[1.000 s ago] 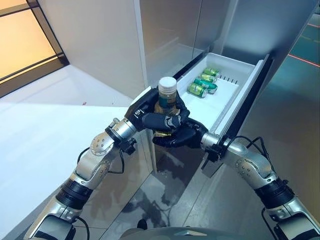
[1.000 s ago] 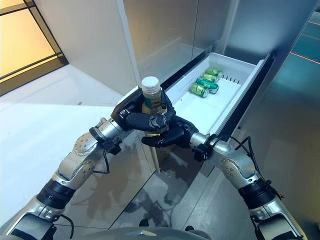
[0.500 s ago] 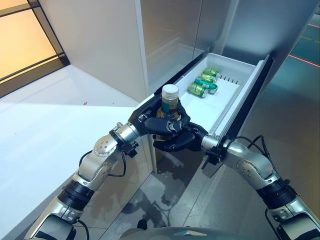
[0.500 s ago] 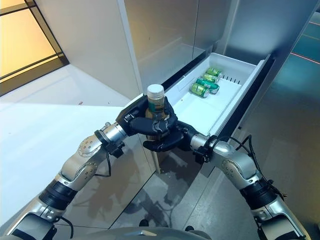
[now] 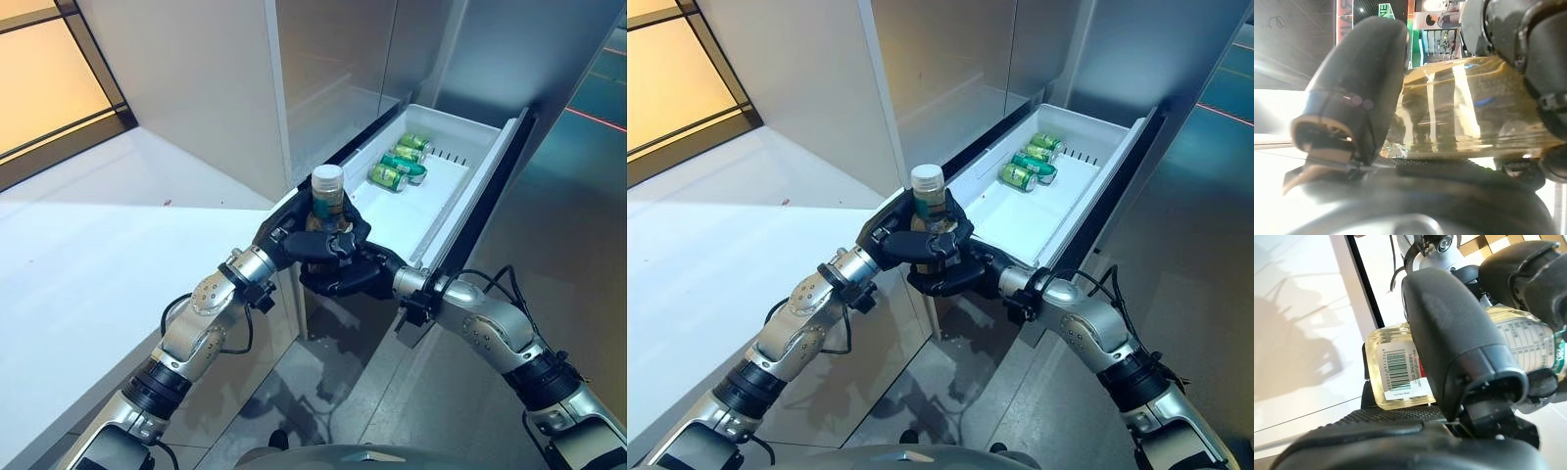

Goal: Put drinks into fridge and close the fridge

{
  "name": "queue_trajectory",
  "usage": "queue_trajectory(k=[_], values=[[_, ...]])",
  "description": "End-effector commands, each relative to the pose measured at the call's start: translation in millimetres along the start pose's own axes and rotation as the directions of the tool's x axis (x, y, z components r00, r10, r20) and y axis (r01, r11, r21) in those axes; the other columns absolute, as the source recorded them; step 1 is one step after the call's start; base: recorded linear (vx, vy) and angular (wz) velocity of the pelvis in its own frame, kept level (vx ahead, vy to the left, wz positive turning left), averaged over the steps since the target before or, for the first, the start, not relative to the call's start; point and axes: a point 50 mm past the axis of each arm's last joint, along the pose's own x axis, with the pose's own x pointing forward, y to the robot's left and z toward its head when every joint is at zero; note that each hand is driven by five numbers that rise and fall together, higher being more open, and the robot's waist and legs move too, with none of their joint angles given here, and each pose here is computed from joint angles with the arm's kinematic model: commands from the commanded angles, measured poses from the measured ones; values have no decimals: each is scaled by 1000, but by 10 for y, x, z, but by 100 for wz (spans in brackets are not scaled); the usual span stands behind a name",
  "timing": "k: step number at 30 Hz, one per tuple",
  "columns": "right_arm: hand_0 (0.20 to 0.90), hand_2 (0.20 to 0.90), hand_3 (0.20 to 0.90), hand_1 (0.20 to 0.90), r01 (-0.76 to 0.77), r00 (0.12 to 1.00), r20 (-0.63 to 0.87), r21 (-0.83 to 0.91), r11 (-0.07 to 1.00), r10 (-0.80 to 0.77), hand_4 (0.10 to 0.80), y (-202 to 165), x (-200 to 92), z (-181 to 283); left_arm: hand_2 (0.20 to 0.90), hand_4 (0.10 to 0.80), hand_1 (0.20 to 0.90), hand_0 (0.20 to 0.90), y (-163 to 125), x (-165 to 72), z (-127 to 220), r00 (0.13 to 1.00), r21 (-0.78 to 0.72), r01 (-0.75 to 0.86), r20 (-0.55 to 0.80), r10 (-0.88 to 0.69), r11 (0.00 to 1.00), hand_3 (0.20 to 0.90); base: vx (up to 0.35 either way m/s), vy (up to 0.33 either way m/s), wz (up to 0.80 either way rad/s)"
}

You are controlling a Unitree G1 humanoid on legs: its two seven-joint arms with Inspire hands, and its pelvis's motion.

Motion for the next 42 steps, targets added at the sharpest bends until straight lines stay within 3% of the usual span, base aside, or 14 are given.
queue_trajectory(k=[1,2,3,4,5,10,17,24,26,30,35,38,40,42], values=[[300,300,200,300,-118,883,447,-83,990,143,100,278,104,980,300,100,300,300,-203,296,715,888,178,63,438,-137,982,200,0,0,0],[300,300,200,300,-99,877,462,-90,991,130,100,265,90,1024,347,155,347,347,-202,299,711,890,182,59,437,-135,981,255,0,0,0],[300,300,200,300,-84,872,475,-97,992,120,100,252,77,1059,474,303,474,474,-200,302,708,890,184,55,436,-132,981,403,0,0,0],[300,300,200,300,-60,866,490,-108,992,106,100,235,65,1096,778,657,778,778,-199,303,705,891,193,46,435,-128,980,757,0,0,0],[300,300,200,300,-32,855,510,-117,993,88,100,215,40,1169,900,800,900,900,-191,304,700,891,199,38,436,-123,979,900,0,0,0],[300,300,200,300,95,816,578,-166,981,19,100,142,-39,1371,900,800,900,900,-166,318,704,889,161,1,452,-75,987,900,-28,1,0],[300,300,200,300,383,718,688,-266,885,-104,100,-24,-336,1688,900,800,900,900,-60,181,677,856,101,-169,508,95,981,900,0,0,0],[300,300,200,300,583,582,796,-264,769,-168,100,-124,-687,1914,900,800,900,900,68,57,547,879,30,-218,441,183,975,900,-6,2,-2],[300,300,200,300,668,520,832,-254,699,-195,100,-168,-819,2007,900,800,900,900,99,30,415,907,-59,-201,366,208,978,900,-9,2,-2],[300,300,200,300,721,474,846,-213,660,-244,100,-258,-943,2085,900,800,900,900,98,-33,131,950,-225,-167,225,218,960,900,0,0,0],[300,300,200,300,761,437,837,-149,631,-329,100,-431,-1062,2134,900,800,900,900,-48,-222,-356,993,-430,-102,8,117,897,900,-1,-1,1],[300,300,200,300,785,409,831,-109,610,-377,100,-567,-1155,2220,900,800,900,900,-217,-466,-734,986,-538,-100,-169,9,837,900,-1,0,9],[300,300,200,300,799,400,828,-105,592,-393,100,-622,-1193,2267,900,800,900,900,-244,-598,-863,971,-547,-128,-238,-7,827,900,8,14,18],[300,300,200,300,825,390,814,-100,557,-431,100,-739,-1261,2326,900,800,900,900,-262,-881,-1084,926,-534,-212,-377,-6,819,900,15,18,20]])
